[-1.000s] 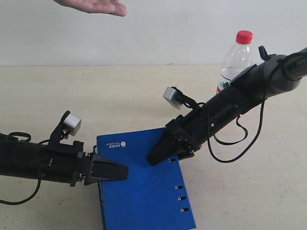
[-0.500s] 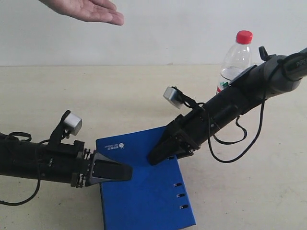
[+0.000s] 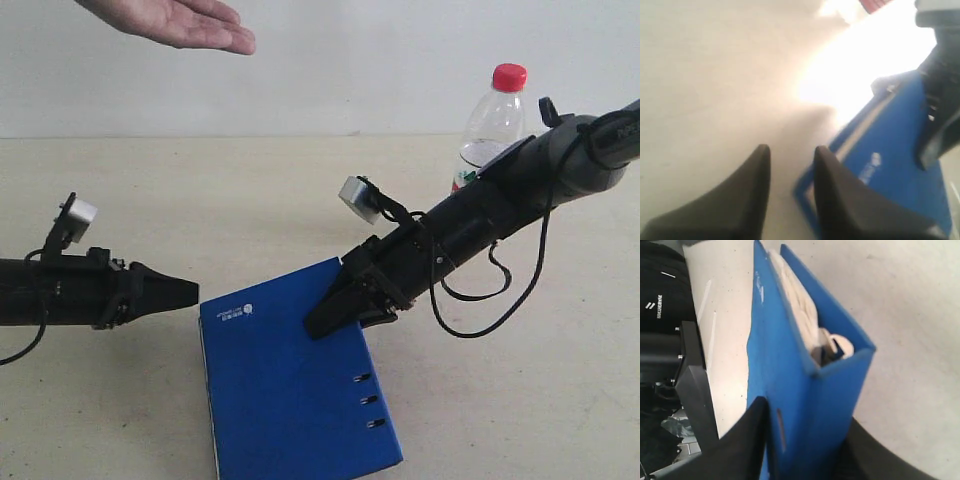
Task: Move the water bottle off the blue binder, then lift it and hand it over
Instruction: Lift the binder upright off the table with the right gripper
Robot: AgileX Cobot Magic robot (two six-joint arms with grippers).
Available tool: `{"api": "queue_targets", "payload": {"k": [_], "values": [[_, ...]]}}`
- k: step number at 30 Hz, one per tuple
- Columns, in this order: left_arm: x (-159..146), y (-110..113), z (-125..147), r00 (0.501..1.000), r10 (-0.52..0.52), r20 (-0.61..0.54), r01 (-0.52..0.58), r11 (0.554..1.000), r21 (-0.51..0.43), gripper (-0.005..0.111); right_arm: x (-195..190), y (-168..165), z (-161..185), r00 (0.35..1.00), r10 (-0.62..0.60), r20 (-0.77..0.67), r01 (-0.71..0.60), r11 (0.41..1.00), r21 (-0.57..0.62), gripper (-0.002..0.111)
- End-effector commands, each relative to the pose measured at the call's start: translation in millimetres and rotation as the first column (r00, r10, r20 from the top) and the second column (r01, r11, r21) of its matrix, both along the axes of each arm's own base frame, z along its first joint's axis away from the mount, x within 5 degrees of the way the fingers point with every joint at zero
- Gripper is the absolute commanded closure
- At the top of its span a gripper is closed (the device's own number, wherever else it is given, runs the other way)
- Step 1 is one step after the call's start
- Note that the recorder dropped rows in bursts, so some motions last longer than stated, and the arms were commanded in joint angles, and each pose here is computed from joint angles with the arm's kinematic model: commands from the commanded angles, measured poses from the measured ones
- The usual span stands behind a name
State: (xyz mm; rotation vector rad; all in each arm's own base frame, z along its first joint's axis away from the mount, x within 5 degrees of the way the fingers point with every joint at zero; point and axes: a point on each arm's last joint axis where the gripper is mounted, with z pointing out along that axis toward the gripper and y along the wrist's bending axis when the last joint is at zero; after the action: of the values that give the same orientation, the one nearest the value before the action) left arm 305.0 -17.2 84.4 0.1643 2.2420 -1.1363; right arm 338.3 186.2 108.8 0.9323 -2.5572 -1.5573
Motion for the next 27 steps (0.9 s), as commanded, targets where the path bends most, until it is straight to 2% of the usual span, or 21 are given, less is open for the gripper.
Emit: {"api": "queue_targets", "payload": {"k": [1,2,6,9,11,13,16,18,20,21,22,24,25,27], "values": [[1.8,7.0,3.1,1.000,0.023,0.013,-0.023,1.000,0.001,0.096,-1.5,-0.9,27.5,0.993,0.039,0.110,-0.041,0.999,0.019,0.108],[1.7,7.5,3.4,1.000,0.023,0.015,-0.023,1.000,-0.003,0.102,-2.0,-1.1,36.7,0.989,0.044,0.141,-0.048,0.998,0.026,0.108],[2.0,7.9,9.2,0.998,0.002,0.070,-0.002,1.000,0.004,0.102,-5.8,-2.6,71.4,0.966,0.056,0.254,-0.071,0.996,0.049,0.108],[3.2,8.1,26.7,0.985,-0.029,0.173,0.020,0.999,0.050,0.102,-11.5,-4.4,102.0,0.939,0.054,0.340,-0.082,0.994,0.069,0.108],[3.5,8.2,40.2,0.969,-0.049,0.243,0.030,0.996,0.082,0.102,-15.6,-6.1,116.3,0.922,0.061,0.383,-0.094,0.993,0.068,0.108],[1.0,7.5,70.7,0.929,-0.087,0.361,0.040,0.990,0.135,0.102,-24.9,-10.9,138.8,0.890,0.084,0.447,-0.114,0.993,0.040,0.108],[-9.5,4.2,97.0,0.883,-0.187,0.430,0.100,0.971,0.216,0.102,-43.8,-17.5,155.5,0.872,0.092,0.482,-0.122,0.992,0.031,0.108],[-15.2,1.7,110.0,0.865,-0.214,0.453,0.124,0.968,0.220,0.102,-62.9,-25.2,157.5,0.865,0.123,0.486,-0.138,0.990,-0.004,0.108],[-18.7,-0.8,120.3,0.860,-0.203,0.468,0.134,0.975,0.177,0.102,-82.0,-30.5,159.3,0.862,0.132,0.489,-0.147,0.989,-0.006,0.108],[-18.4,-0.8,123.6,0.864,-0.180,0.470,0.119,0.981,0.156,0.102,-88.3,-31.8,162.9,0.853,0.135,0.504,-0.154,0.988,-0.003,0.108],[-16.7,0.6,128.8,0.876,-0.124,0.467,0.071,0.989,0.129,0.102,-94.6,-30.2,168.5,0.818,0.145,0.557,-0.168,0.986,-0.009,0.108],[-12.9,5.5,133.0,0.891,-0.042,0.453,-0.030,0.988,0.151,0.102,-94.6,-23.6,179.6,0.727,0.119,0.676,-0.142,0.990,-0.022,0.108],[-10.4,10.8,136.5,0.891,0.017,0.453,-0.118,0.973,0.197,0.102,-93.4,-14.8,189.9,0.657,0.102,0.747,-0.122,0.992,-0.028,0.108],[-9.9,26.4,139.2,0.897,0.138,0.421,-0.292,0.898,0.328,0.102,-87.0,1.3,206.1,0.565,0.055,0.824,-0.070,0.997,-0.018,0.108]]}}
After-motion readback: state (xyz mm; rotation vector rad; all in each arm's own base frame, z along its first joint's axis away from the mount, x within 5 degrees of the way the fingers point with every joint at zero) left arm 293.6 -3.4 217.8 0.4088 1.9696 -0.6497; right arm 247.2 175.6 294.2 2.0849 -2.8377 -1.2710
